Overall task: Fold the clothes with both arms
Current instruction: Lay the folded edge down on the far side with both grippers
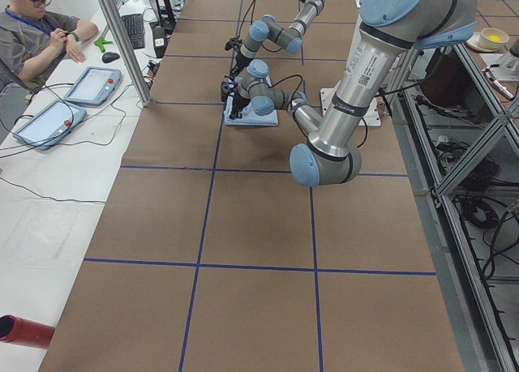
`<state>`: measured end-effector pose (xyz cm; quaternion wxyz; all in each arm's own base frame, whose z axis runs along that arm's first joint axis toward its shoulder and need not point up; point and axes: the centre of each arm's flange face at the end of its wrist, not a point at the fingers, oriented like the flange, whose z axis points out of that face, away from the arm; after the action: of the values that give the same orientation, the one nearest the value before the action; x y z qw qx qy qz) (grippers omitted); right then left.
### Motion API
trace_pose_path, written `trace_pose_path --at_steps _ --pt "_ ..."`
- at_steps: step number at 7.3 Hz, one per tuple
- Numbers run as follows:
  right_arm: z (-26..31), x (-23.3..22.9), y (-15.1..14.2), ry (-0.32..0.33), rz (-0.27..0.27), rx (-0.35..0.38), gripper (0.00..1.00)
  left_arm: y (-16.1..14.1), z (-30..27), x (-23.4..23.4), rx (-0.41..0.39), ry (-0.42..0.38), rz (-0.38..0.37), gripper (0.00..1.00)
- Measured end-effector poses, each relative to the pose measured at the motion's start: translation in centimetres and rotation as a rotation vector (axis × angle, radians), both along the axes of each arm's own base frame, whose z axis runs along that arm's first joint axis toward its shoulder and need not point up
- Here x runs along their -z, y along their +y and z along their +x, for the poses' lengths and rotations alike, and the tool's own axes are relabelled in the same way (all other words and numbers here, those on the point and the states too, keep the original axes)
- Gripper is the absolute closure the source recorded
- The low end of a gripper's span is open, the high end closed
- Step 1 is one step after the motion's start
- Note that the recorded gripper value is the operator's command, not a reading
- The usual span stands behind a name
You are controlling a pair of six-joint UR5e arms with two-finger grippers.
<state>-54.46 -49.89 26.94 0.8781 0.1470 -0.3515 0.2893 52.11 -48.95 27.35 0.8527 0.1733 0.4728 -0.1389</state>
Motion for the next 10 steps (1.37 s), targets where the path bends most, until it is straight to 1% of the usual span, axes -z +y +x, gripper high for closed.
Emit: trace_pose_path --at_steps 1,2,3,4,6,7,8,10 --pt "0.4 0.7 -0.1 0.011 0.031 0.047 0.0 -0.2 -0.5 0.3 -0.017 0.002 0.046 0.0" --pt "0.9 2.1 0.3 0.006 0.067 0.114 0.0 -0.7 -1.1 0.4 -0.032 0.004 0.072 0.0" --pt "1.3 3.5 1.2 -0.003 0.103 0.172 0.0 -0.9 -1.5 0.4 -0.051 0.01 0.075 0.0" --pt "0.6 4.3 2.7 0.004 0.143 0.224 0.0 -1.0 -1.7 0.5 -0.063 0.015 0.074 0.0" --pt "-2.2 4.3 6.1 0.084 0.246 0.313 0.0 -1.2 -2.0 0.4 -0.068 0.018 0.072 0.0" --pt "-3.0 3.8 6.8 0.12 0.274 0.336 0.0 -1.2 -2.1 0.5 -0.068 0.019 0.072 0.0" --pt "-3.7 3.1 6.8 0.159 0.292 0.343 0.0 -1.3 -2.1 0.5 -0.068 0.02 0.072 0.0" --pt "-5.1 1.6 5.5 0.237 0.307 0.339 0.0 -1.3 -2.4 0.7 -0.066 0.024 0.075 0.0"
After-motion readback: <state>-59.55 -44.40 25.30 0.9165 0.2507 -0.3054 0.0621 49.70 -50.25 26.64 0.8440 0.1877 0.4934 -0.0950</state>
